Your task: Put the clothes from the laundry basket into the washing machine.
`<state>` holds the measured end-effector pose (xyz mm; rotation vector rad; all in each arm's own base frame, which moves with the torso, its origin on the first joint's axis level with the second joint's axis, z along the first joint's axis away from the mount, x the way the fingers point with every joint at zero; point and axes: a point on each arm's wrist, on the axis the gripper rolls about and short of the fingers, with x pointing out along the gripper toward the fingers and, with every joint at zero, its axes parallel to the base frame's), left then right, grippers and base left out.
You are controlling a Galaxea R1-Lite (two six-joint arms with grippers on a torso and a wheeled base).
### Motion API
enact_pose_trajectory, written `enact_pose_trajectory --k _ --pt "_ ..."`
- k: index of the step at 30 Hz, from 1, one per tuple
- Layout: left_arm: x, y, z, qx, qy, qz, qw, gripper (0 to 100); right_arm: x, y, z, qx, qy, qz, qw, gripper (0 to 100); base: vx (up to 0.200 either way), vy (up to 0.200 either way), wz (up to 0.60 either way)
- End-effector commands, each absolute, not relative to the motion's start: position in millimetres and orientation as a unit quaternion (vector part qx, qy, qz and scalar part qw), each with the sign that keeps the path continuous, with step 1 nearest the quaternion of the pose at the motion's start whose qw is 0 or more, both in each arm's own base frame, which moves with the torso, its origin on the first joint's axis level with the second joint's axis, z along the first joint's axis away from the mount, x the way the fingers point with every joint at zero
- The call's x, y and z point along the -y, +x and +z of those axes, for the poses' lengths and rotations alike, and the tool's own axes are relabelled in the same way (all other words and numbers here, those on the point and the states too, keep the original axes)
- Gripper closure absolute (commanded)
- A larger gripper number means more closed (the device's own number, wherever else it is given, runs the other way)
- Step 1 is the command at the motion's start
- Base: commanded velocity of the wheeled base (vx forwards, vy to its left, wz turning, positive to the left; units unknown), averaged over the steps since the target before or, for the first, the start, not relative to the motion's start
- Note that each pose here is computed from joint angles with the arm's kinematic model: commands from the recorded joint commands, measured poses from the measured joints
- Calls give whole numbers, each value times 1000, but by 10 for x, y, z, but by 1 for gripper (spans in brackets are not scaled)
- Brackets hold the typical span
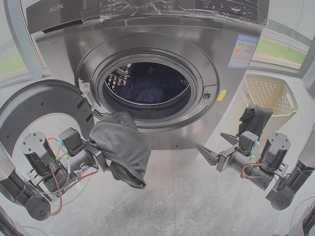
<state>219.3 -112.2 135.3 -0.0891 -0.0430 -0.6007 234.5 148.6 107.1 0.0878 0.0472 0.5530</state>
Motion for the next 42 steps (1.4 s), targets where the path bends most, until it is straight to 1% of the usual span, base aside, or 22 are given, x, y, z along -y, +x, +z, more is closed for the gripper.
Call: enact_pose_trajectory --k 1,2,8,14,20,35,42 --pt "1125 2199 1332 17 -43 -296 954 100 -1483 2362 1054 -26 43 271 961 0 0 0 0" --pt "1126 2201 1328 16 -44 -296 954 100 -1484 2364 1056 -25 43 271 961 0 0 0 0" --pt "1140 2204 1302 11 -42 -298 954 100 -1495 2366 1094 -17 45 273 961 0 200 0 0" --pt "1164 2235 1227 -3 -38 -298 954 100 -1501 2359 1092 -18 45 274 961 0 0 0 0" --pt "1171 2239 1205 -8 -39 -300 953 100 -1503 2354 1100 -16 46 275 960 0 0 0 0" --pt "1217 2236 1190 -10 -37 -307 951 100 -1521 2343 1089 -19 45 279 959 0 200 0 0" --pt "1240 2229 1189 -11 -37 -311 950 100 -1535 2332 1093 -18 45 282 958 0 0 0 0"
